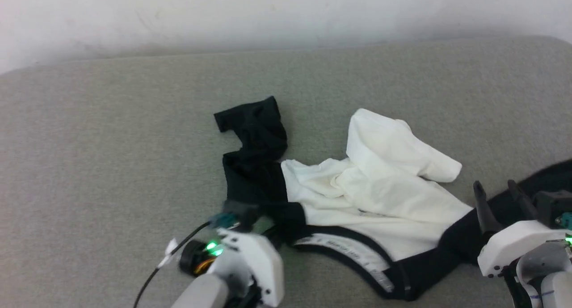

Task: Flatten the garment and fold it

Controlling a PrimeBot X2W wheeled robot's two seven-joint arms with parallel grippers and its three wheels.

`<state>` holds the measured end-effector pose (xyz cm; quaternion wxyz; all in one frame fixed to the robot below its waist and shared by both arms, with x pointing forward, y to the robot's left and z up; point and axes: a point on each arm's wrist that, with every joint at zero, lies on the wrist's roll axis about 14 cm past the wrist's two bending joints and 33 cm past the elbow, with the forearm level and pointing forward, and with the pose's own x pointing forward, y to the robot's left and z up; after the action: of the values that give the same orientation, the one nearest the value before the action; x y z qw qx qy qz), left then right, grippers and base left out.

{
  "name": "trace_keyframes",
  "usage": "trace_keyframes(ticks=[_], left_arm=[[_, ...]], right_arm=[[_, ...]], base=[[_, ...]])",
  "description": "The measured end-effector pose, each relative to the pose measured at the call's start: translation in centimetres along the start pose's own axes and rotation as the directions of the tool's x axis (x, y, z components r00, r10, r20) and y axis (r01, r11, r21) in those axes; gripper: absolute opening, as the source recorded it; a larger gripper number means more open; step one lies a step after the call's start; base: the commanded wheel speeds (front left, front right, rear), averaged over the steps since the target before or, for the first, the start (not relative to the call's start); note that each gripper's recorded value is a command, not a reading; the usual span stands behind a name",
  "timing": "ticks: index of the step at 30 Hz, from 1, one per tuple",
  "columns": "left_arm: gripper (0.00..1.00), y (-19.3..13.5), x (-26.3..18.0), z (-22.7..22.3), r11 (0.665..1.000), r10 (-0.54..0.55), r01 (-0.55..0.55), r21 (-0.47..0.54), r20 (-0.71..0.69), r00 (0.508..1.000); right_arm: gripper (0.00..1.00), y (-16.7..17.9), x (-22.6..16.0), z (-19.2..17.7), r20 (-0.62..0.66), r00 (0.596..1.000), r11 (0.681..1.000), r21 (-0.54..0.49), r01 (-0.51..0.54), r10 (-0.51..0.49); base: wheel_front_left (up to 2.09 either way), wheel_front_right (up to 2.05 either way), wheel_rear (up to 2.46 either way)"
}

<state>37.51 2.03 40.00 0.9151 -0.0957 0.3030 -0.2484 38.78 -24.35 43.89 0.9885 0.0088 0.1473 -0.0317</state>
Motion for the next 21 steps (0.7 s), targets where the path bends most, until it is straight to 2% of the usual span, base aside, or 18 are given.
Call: trace_keyframes(ticks=[4, 9, 12, 16, 17, 18, 21], left_arm=[[0.00, 3.9, -4.1, 0.7, 0.989, 0.142, -0.137, -0.063, 0.085, 0.986], [0.00, 8.5, -10.5, 0.6, 0.941, 0.330, -0.315, -0.126, 0.129, 0.935], [0.00, 8.8, -13.4, -2.6, 0.922, 0.364, -0.356, -0.154, 0.024, 0.931], [0.00, 6.9, -15.2, -6.8, 0.922, 0.327, -0.341, -0.183, -0.102, 0.939], [0.88, 6.5, -15.3, -6.7, 0.926, 0.317, -0.329, -0.184, -0.091, 0.944], [1.00, 6.5, -15.4, -6.0, 0.925, 0.323, -0.328, -0.192, -0.054, 0.945], [1.00, 6.7, -15.5, -1.8, 0.926, 0.355, -0.326, -0.191, 0.149, 0.923]], right_arm=[[1.00, 1.5, -0.1, -0.1, -0.011, 0.999, 0.999, -0.005, -0.045, 0.045], [1.00, 3.9, 0.1, -0.1, -0.032, 0.993, 0.994, -0.009, -0.112, 0.111], [1.00, 5.3, 0.2, -1.1, -0.090, 0.985, 0.989, -0.011, -0.147, 0.146], [1.00, 6.9, 0.5, -1.6, -0.138, 0.973, 0.982, -0.021, -0.189, 0.184], [1.00, 7.5, 0.8, -1.3, -0.139, 0.970, 0.979, -0.019, -0.202, 0.198], [1.00, 8.0, 1.1, -0.8, -0.136, 0.968, 0.976, -0.020, -0.217, 0.213], [1.00, 9.9, 2.4, 1.3, -0.139, 0.955, 0.960, -0.063, -0.274, 0.264]], base=[[0.00, 0.00, 0.00], [0.00, 0.00, 0.00], [0.00, 0.00, 0.00], [0.00, 0.00, 0.00], [0.00, 0.00, 0.00], [0.00, 0.00, 0.00], [0.00, 0.00, 0.00]])
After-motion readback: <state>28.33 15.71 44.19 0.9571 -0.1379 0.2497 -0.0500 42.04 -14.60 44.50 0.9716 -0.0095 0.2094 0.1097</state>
